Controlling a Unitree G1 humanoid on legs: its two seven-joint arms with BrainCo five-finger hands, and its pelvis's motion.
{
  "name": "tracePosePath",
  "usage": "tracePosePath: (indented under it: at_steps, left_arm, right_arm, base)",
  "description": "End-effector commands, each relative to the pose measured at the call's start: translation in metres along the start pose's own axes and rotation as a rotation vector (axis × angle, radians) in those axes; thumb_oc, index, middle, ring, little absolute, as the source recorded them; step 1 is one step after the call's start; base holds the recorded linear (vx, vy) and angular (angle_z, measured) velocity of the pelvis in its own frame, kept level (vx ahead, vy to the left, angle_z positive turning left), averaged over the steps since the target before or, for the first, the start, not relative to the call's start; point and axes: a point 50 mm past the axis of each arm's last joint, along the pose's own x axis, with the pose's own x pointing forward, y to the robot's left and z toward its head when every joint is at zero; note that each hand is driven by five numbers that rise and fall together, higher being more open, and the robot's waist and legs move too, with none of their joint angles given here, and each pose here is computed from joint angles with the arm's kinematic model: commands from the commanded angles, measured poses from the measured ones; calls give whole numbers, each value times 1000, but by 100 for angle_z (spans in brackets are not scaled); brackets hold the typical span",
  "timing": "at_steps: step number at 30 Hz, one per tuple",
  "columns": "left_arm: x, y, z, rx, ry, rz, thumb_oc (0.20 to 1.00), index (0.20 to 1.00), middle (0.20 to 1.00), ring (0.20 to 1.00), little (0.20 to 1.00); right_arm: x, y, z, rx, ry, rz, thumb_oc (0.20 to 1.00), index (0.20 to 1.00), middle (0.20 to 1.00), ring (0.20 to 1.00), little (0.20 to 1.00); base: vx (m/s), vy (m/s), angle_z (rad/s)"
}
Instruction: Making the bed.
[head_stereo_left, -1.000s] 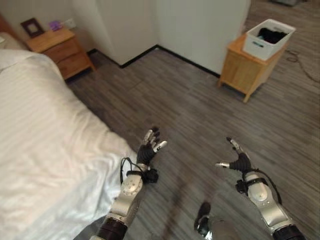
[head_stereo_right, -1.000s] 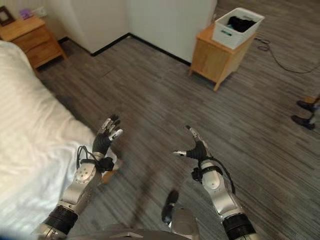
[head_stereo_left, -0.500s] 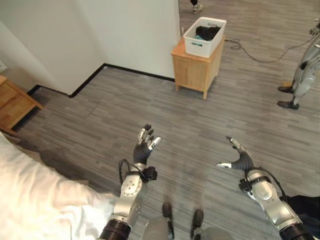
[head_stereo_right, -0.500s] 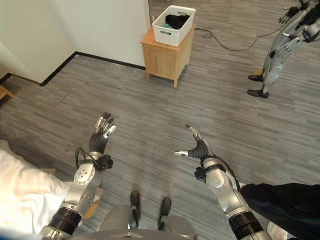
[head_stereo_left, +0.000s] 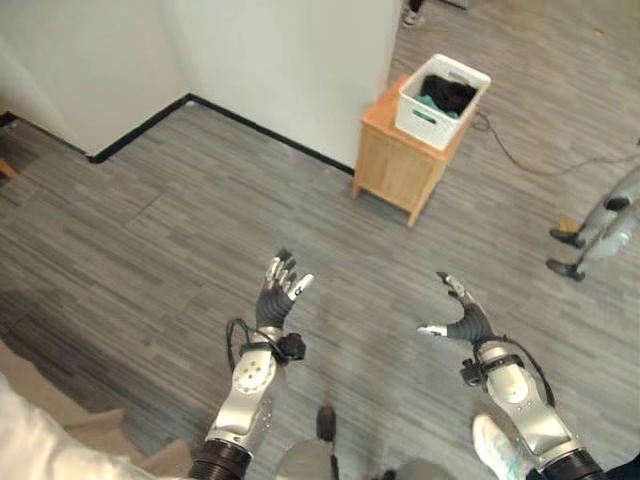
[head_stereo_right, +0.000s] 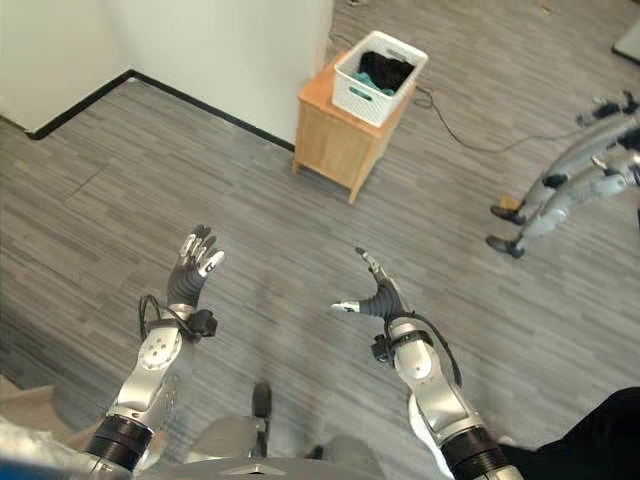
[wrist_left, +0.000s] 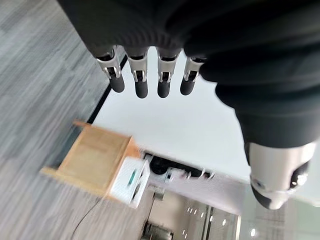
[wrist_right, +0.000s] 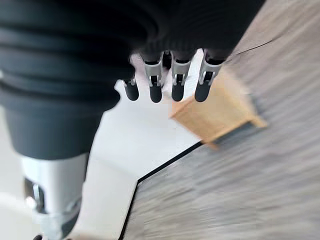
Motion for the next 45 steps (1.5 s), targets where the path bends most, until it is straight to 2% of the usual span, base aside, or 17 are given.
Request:
tracePosePath:
  at_steps: [1,9,14,18,23,32,39,45]
  left_arm:
    - [5,-3,48,84,-236,-62,1000,1000,1000,1000,1000]
    - [7,-11,61,60,-304,-128,1000,1000,1000,1000,1000]
    - [-12,0,35,32,-178,-127,1000,1000,1000,1000,1000]
    - [-26,9,22,-7,-101,-127,1000,1000,1000,1000,1000]
    - [-34,17,14,1,-58,-95,1000,1000,1000,1000,1000]
    - [-39,28,5,18,-4,-33,1000,1000,1000,1000,1000]
    - [-26,22,8,100,-12,-79,1000,1000,1000,1000,1000]
    - [-21,16,14,109,-33,-118,1000,1000,1000,1000,1000]
  right_arm:
    - [15,-9,36,-3,-186,-41,1000,1000,1000,1000,1000]
    - [10,-15,31,-50,-173,-29,1000,1000,1000,1000,1000]
    - [11,-16,26,-52,-151,3,1000,1000,1000,1000,1000]
    - [16,-39,30,-106,-175,-69,1000,1000,1000,1000,1000]
    - [11,-47,19,-114,-121,-130,1000,1000,1000,1000,1000]
    - [16,-35,23,-84,-131,-121,1000,1000,1000,1000,1000]
    - [16,-15,28,-21,-137,-90,1000,1000,1000,1000,1000]
    - [9,-17,29,5,-136,-111,1000,1000,1000,1000,1000]
  base:
    - [384,-16,152]
    - [305,-134,160]
    - [246,-171,161]
    - [86,-138,73]
    - [275,-7,86]
    - [345,117,30]
    - [355,239,-21]
    - [368,90,6]
